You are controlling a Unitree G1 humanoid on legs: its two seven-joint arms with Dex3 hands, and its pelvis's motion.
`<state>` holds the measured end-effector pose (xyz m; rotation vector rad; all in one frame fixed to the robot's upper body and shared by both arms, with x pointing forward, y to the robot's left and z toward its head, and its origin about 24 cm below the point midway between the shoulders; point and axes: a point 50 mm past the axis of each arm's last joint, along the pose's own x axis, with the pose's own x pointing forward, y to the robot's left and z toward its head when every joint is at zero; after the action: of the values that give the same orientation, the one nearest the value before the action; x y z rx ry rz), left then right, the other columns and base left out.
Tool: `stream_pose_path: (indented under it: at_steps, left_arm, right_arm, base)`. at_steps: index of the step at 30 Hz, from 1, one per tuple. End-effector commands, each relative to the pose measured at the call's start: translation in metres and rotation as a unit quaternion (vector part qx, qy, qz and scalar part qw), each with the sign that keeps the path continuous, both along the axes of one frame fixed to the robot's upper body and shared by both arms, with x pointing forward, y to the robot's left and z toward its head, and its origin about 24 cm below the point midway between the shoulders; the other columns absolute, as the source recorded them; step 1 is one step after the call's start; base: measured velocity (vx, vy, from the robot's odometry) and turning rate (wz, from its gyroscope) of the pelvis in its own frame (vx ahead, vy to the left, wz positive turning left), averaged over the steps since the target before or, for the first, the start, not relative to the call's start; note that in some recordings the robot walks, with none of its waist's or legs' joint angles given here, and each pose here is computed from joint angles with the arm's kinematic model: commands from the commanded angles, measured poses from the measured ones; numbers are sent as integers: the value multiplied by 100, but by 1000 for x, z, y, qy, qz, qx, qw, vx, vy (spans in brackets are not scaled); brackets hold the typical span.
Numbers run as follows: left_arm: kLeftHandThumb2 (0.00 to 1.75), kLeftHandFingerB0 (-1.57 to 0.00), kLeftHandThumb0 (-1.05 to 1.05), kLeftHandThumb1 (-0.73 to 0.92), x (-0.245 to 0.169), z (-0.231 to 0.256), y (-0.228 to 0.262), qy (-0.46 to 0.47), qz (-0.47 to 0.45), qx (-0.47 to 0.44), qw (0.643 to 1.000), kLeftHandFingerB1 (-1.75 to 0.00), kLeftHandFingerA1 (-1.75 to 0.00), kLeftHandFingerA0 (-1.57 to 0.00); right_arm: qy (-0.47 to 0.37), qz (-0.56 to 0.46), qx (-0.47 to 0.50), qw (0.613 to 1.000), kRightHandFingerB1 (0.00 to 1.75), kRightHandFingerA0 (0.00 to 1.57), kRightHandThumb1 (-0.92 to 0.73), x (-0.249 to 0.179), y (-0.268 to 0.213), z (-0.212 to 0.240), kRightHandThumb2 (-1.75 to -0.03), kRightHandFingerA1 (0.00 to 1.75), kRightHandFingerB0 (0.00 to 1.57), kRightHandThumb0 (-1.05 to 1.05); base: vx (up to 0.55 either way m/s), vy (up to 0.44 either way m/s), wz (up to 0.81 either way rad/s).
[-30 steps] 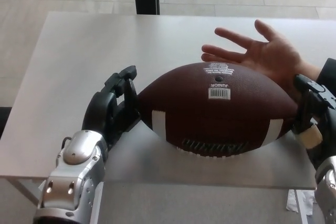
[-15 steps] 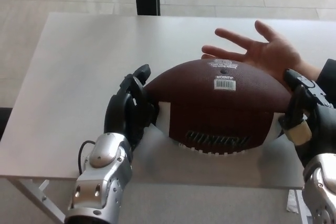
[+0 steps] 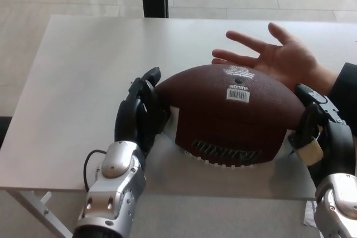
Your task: The robot uses both its hands to grab the left and right ends of a football kept in the middle of the desk infront of it, lifts it up and places it in the palm of a person
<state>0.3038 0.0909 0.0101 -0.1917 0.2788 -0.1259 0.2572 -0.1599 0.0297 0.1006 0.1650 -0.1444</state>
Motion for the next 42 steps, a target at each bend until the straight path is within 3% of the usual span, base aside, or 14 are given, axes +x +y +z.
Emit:
stream_pose_path:
  at_steps: [1,3,6,18,19,21,22,29,30,31,38,39,40,42]
  left_arm:
    - [88,-9,-44,92,-30,-40,-67,82,-219,191,953,-40,-83,-33]
    - [82,-16,-37,92,-39,-42,-74,42,-244,173,953,-47,-102,-43]
    - [76,-19,-45,82,-48,-44,-88,52,-277,178,943,-50,-86,-42]
    - [77,-15,-50,78,-44,-34,-107,41,-288,139,947,-48,-86,-38]
    - [77,-15,-50,78,-41,-31,-108,40,-287,137,947,-49,-87,-38]
    - [77,-15,-47,78,-39,-26,-111,39,-281,124,951,-48,-90,-38]
    - [76,-14,-48,78,-37,-24,-112,38,-278,123,952,-49,-94,-37]
    - [111,-1,-61,73,-27,-4,-122,21,-205,-57,977,-48,-77,-32]
    - [72,-3,-60,92,-27,-3,-122,20,-203,-65,977,-36,-88,-22]
    - [114,0,-60,75,-25,2,-124,18,-197,-78,977,-43,-74,-30]
    - [80,-2,-64,92,-6,31,-126,-21,-191,-112,975,-35,-90,-20]
    - [79,-2,-64,92,-4,33,-126,-25,-190,-110,975,-37,-89,-21]
    - [115,0,-70,74,-1,36,-126,-30,-189,-109,975,-44,-77,-29]
    - [80,0,-63,92,4,44,-125,-44,-191,-110,975,-43,-91,-15]
  right_arm:
    - [-18,177,78,981,34,46,-92,5,79,12,-70,65,34,-102]
    - [-9,186,86,979,44,42,-76,5,86,10,-118,67,26,-105]
    - [-8,198,97,975,32,40,-92,5,96,9,-69,62,30,-98]
    - [-1,180,149,972,35,43,-92,7,107,16,-72,67,27,-102]
    - [-2,177,154,972,46,47,-79,8,106,18,-119,70,23,-97]
    - [-3,174,160,972,45,38,-77,10,105,19,-119,66,18,-94]
    - [-4,172,162,972,33,43,-92,11,105,20,-71,65,27,-100]
    - [-6,151,184,971,45,41,-80,18,103,27,-119,65,25,-98]
    - [-5,150,186,971,35,47,-91,18,104,28,-76,63,32,-99]
    - [-3,147,192,970,35,49,-92,19,105,29,-72,64,34,-95]
    - [-19,134,219,966,36,46,-92,35,103,53,-69,61,37,-95]
    - [-20,133,221,966,48,43,-71,36,103,56,-114,65,30,-90]
    - [-22,132,222,966,34,47,-92,38,103,60,-69,59,37,-95]
    - [-38,138,208,968,34,47,-92,43,104,68,-69,59,34,-96]
  base:
    - [0,0,0]
    - [0,0,0]
    - [0,0,0]
    - [0,0,0]
    - [0,0,0]
    - [0,0,0]
    - [0,0,0]
    - [0,0,0]
    - [0,0,0]
    - [0,0,0]
    - [0,0,0]
    - [0,0,0]
    - [0,0,0]
    - [0,0,0]
